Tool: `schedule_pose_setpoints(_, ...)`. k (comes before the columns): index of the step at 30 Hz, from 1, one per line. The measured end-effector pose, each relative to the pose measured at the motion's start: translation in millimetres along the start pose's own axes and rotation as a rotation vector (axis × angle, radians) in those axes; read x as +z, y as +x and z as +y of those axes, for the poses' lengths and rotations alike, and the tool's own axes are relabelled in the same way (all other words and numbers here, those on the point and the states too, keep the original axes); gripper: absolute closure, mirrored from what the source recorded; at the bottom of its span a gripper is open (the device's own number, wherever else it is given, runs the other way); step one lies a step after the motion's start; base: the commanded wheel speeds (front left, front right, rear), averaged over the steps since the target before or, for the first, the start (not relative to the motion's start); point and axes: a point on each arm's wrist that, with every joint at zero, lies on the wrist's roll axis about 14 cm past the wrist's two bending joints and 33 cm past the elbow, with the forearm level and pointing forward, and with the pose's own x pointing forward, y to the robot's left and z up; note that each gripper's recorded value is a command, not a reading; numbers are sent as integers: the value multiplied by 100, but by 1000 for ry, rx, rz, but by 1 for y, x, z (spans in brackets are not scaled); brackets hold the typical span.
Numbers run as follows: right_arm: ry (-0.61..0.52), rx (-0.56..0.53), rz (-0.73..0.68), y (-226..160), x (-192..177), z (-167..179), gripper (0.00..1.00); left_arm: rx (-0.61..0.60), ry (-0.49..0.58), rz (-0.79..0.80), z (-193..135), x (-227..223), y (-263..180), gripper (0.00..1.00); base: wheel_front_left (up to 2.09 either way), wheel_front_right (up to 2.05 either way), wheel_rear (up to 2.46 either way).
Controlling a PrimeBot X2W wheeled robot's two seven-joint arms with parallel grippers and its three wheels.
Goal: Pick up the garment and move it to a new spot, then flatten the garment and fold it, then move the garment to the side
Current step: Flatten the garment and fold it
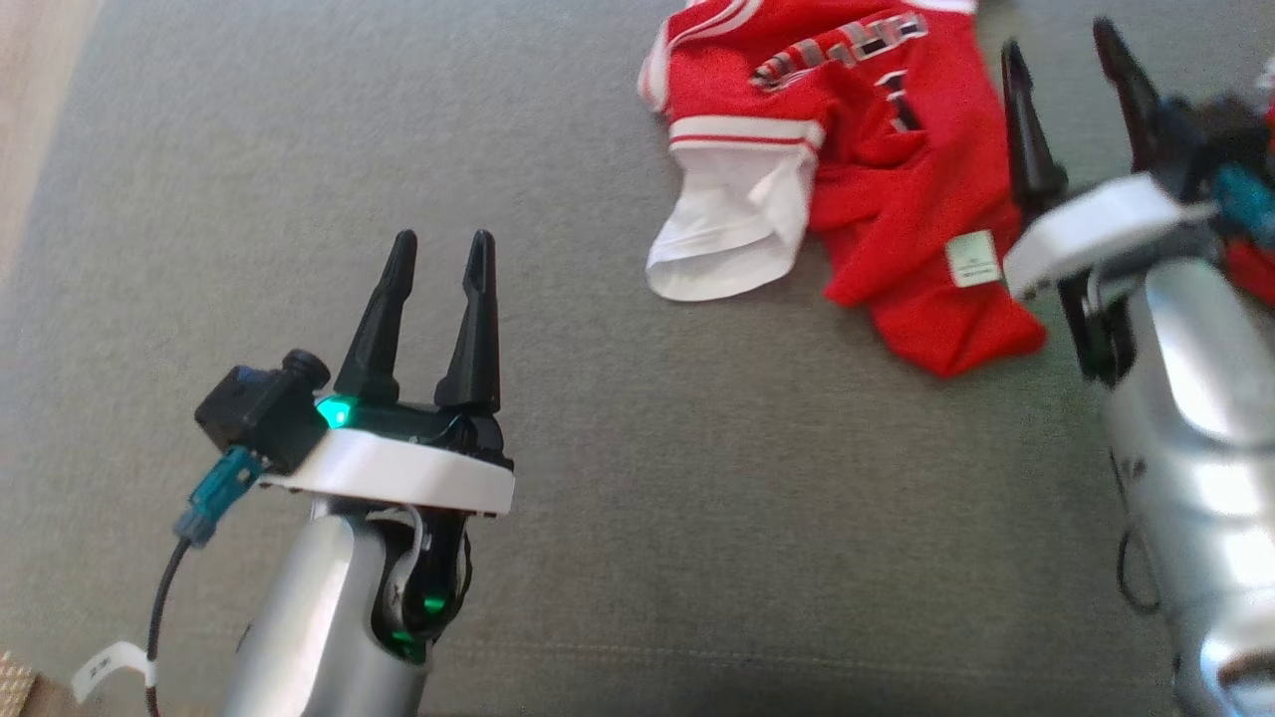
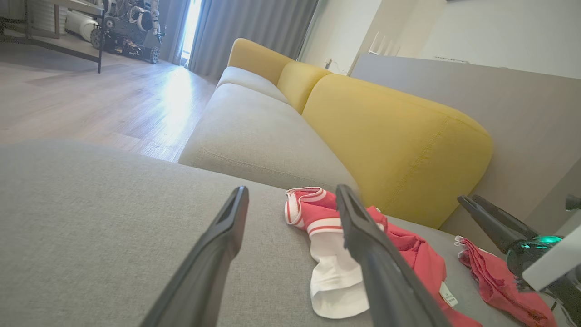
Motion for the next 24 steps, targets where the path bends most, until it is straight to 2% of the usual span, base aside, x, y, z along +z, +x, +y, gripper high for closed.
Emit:
schedule_pose_setpoints(4,49,-79,-15,-38,-3,-16,0,-43,-6,-9,-16,3,1,0,0,0,0)
schedule_pose_setpoints(13,161,-219,30,-113,-32,-26,0,-105,-16,4,-38,-3,1,0,0,0,0)
schedule_pose_setpoints(18,196,-230,53,-127,-41,-19,0,-108,-20,18,-38,-8,-1,0,0,0,0)
schedule_pose_setpoints(24,221,-184,63,-123,-42,0,0,-101,-18,22,-35,-9,-2,0,0,0,0)
